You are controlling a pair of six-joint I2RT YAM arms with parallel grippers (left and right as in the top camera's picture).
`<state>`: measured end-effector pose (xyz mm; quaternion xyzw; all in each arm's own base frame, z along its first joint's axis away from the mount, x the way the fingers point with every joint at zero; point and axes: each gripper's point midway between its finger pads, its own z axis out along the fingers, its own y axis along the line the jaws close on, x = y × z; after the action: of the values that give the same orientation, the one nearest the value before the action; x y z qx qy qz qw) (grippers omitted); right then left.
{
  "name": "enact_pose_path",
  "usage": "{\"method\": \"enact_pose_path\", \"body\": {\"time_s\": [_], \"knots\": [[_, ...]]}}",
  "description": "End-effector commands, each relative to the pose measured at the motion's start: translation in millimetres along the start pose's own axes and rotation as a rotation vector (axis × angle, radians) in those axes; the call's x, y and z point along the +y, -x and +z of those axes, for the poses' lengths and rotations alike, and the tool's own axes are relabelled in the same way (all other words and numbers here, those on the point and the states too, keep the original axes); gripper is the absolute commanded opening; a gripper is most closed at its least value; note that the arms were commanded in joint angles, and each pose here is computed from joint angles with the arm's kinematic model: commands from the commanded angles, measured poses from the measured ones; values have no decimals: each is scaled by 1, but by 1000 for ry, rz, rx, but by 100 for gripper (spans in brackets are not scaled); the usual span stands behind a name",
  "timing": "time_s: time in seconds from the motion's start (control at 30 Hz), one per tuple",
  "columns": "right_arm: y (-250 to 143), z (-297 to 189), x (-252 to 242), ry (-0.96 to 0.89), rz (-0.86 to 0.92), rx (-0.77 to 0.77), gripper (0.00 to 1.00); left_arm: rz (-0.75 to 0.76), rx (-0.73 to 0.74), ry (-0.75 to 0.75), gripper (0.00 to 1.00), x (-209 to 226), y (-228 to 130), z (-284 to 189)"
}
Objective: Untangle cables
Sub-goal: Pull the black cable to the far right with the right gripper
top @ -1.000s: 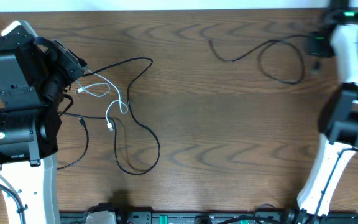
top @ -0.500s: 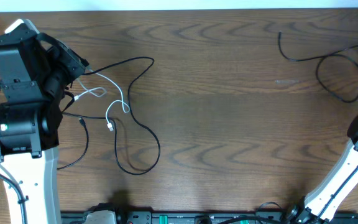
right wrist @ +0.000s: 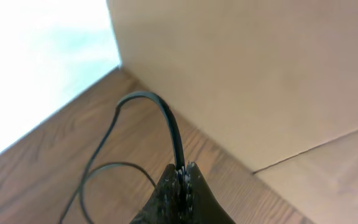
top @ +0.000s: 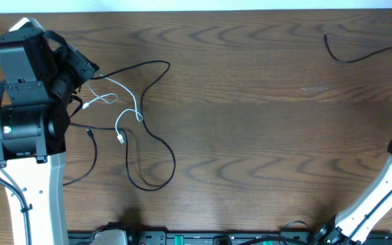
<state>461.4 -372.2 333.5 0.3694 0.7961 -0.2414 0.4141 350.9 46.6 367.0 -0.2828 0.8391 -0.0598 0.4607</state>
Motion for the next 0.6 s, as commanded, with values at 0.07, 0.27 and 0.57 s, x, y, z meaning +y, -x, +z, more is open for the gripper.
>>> {"method": "enact_pose_path", "body": {"time_s": [0.07,0.27,0.57], "knots": [[27,-34,-31,-104,61,-85,1,-17,-23,-7,7,-2,8,-1],[3,-11,-8,0,-53,4,1,-22,-23,-17,7,-4,8,-1],[-75,38,56,295,-265,192,99,-21,10,-49,8,-10,3,4]]}}
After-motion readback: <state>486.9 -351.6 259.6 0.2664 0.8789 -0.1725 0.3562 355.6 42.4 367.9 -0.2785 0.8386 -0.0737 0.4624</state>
